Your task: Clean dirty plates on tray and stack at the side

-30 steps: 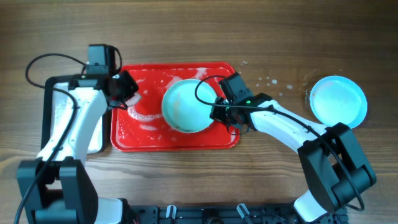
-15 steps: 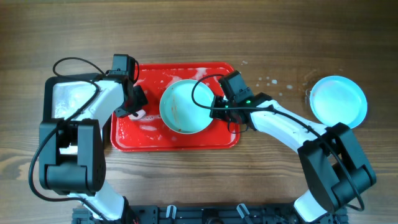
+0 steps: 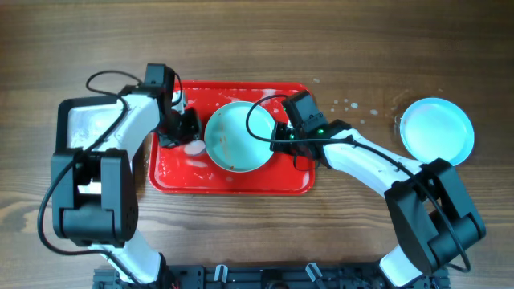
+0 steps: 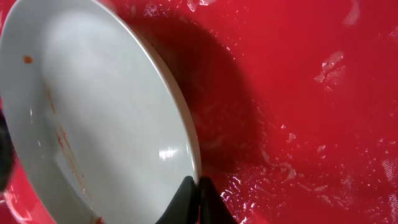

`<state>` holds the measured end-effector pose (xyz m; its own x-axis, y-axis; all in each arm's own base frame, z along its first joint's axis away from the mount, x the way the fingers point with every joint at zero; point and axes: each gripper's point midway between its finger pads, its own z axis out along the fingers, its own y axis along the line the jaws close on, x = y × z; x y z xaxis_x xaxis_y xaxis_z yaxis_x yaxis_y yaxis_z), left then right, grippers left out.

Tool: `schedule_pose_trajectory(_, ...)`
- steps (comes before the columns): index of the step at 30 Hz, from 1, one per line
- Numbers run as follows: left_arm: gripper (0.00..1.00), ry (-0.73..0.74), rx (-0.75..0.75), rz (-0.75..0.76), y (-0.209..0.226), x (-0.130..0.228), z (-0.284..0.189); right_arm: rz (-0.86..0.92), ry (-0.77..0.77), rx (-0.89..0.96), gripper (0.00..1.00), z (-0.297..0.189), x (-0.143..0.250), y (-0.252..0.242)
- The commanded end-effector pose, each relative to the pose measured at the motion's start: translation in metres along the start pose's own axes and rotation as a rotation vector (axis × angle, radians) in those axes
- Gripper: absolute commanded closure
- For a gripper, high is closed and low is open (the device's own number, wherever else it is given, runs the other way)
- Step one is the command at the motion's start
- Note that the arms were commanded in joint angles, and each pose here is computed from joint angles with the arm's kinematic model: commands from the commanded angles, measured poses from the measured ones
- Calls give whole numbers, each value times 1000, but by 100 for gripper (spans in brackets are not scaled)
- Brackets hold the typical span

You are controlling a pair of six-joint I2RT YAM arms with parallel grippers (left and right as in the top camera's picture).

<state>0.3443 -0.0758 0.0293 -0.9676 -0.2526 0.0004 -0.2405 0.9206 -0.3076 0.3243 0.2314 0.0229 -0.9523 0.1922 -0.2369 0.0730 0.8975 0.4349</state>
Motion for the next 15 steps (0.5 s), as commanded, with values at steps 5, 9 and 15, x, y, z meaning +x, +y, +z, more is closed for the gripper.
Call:
schedule_pose_trajectory(5,96,-144,67,192,-35,-19,-47,-54,-3,-41,96,2,-6,12)
schedule_pose_trajectory(9,96,-149,-29,333,-46,-18,-24,-54,2,-42,96,4,-5,11)
schedule_pose_trajectory(15,96,-158,-184,295,-40,-24,16,-50,4,-40,96,5,-4,11)
